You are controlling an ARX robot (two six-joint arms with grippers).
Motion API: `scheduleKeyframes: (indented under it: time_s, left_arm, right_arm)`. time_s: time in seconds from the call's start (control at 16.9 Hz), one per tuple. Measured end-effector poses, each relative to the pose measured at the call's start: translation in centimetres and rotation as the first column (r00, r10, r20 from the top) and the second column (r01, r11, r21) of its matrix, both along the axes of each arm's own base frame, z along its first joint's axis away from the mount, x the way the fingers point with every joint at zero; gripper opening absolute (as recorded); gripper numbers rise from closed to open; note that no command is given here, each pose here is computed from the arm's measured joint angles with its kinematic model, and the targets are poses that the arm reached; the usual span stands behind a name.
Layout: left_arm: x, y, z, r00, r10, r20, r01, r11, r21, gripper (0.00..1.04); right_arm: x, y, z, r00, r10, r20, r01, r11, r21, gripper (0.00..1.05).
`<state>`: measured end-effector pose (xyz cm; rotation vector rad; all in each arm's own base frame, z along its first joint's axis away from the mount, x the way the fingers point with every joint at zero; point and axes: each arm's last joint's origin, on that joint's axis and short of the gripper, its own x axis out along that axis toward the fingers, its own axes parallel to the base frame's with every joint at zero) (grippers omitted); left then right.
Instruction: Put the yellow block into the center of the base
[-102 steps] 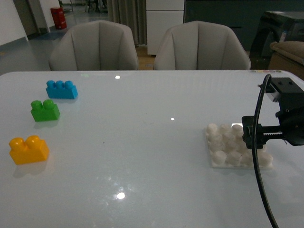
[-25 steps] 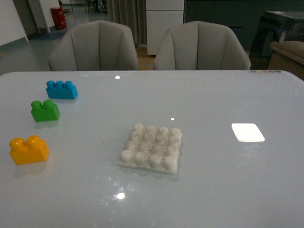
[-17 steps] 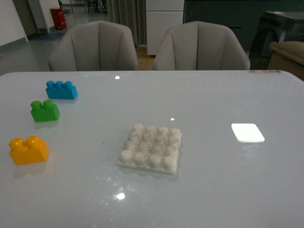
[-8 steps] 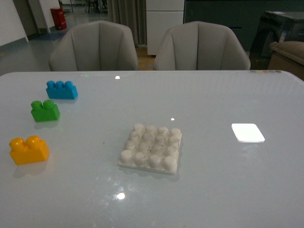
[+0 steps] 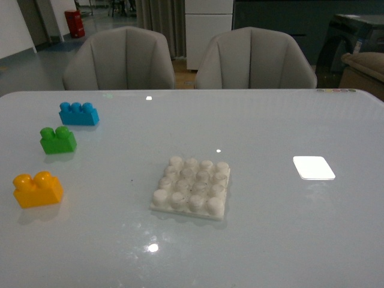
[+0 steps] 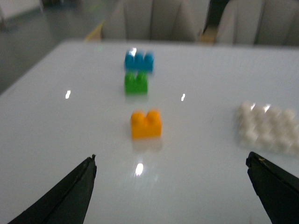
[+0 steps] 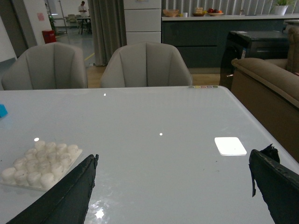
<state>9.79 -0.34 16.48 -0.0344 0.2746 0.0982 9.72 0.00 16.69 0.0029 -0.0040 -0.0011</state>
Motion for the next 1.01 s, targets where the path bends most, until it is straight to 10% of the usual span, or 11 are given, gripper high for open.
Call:
scheduleKeyframes:
  time_s: [0.53, 1.01]
  left_arm:
    - [1.7, 0.4, 1.3, 1.000, 0.011, 0.006, -0.011, 0.997, -0.071, 0.98]
    - [17.5, 1.9, -0.5, 0.973, -0.166, -0.163, 0.160, 0.986, -0.046, 0.98]
  right_arm:
    - [0.0, 0.0, 0.0, 1.000, 0.001, 0.000, -0.001, 1.000, 0.000, 0.98]
    - [0.0, 0.0, 0.0, 1.000, 0.001, 0.000, -0.001, 1.000, 0.000, 0.98]
